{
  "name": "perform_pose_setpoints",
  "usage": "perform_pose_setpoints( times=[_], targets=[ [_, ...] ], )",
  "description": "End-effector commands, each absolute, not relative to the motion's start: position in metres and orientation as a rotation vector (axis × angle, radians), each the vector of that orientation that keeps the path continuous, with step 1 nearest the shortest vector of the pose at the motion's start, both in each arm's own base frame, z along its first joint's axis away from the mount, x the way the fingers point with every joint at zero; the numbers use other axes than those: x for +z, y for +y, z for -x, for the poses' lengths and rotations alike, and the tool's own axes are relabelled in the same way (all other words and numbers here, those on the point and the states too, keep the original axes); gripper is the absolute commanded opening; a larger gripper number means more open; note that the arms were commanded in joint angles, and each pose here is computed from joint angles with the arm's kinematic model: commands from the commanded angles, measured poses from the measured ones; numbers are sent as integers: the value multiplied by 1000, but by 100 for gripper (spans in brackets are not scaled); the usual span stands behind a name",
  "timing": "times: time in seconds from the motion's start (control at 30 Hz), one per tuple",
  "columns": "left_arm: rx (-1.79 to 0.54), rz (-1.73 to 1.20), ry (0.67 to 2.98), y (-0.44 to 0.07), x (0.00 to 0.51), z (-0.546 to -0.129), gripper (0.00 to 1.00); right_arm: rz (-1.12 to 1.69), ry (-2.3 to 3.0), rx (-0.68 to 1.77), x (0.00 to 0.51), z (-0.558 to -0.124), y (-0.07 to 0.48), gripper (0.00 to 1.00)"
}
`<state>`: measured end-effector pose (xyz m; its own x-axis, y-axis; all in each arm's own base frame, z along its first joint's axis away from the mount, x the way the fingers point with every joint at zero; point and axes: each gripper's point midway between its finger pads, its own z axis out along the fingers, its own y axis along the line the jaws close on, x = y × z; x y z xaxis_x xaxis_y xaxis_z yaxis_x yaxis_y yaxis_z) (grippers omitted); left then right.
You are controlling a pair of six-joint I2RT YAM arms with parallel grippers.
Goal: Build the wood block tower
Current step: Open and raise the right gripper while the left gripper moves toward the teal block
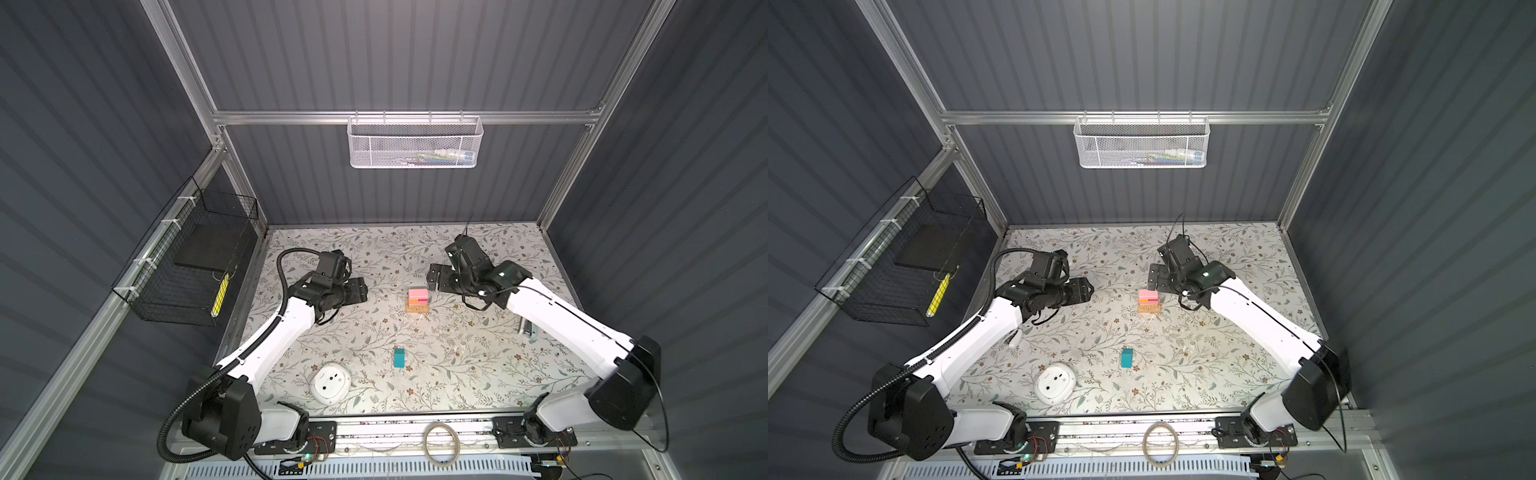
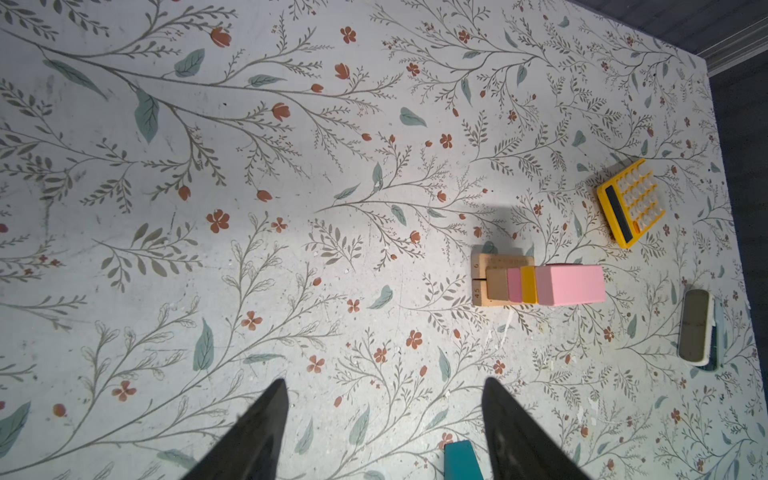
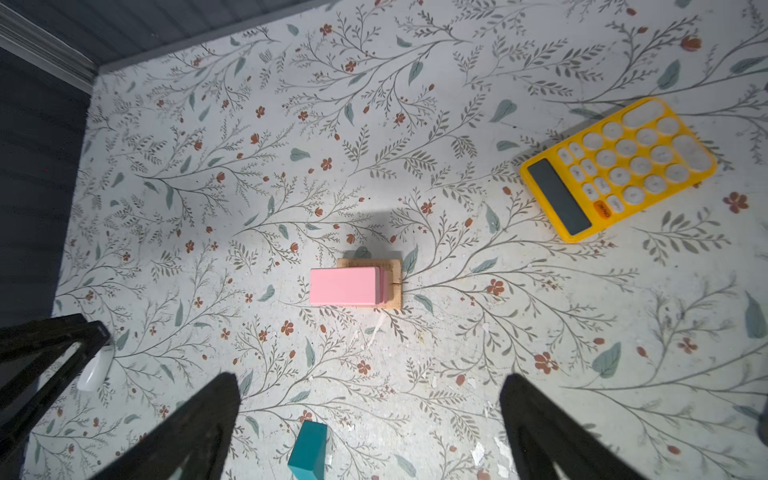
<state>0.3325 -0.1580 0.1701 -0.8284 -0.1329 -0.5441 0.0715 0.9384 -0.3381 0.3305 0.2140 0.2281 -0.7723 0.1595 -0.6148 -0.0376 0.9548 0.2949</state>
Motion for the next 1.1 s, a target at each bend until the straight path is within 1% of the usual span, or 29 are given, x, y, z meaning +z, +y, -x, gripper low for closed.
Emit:
perform_pose_setpoints(
  times=[0.0,0.1,0.17,0.33,0.43,0.53,0.6,0.77,1.07],
  targets=[
    [-519,47,2510,-161,181,-322,71,-111,2327,418,246,-330,200,99],
    [-536,-1,2521,-173,183,-310,68,-133,2265,448,257,-325,187,99],
    [-501,-60,2540,-186,182,-298,68,-146,2208,476,269,-323,180,98],
    [-493,-235,2619,-228,169,-263,66,-182,2078,538,297,-323,164,95],
    [-400,-306,2708,-239,147,-241,66,-200,1987,587,318,-322,157,95],
    [-262,-339,2793,-238,126,-223,67,-213,1927,623,328,-321,152,96],
    [-222,-350,2823,-239,117,-214,68,-230,1891,638,333,-321,146,96],
    [-187,-355,2855,-245,104,-199,70,-258,1858,663,331,-317,135,97],
    [-111,-379,2864,-255,90,-189,75,-306,1802,691,328,-308,117,98]
  ],
)
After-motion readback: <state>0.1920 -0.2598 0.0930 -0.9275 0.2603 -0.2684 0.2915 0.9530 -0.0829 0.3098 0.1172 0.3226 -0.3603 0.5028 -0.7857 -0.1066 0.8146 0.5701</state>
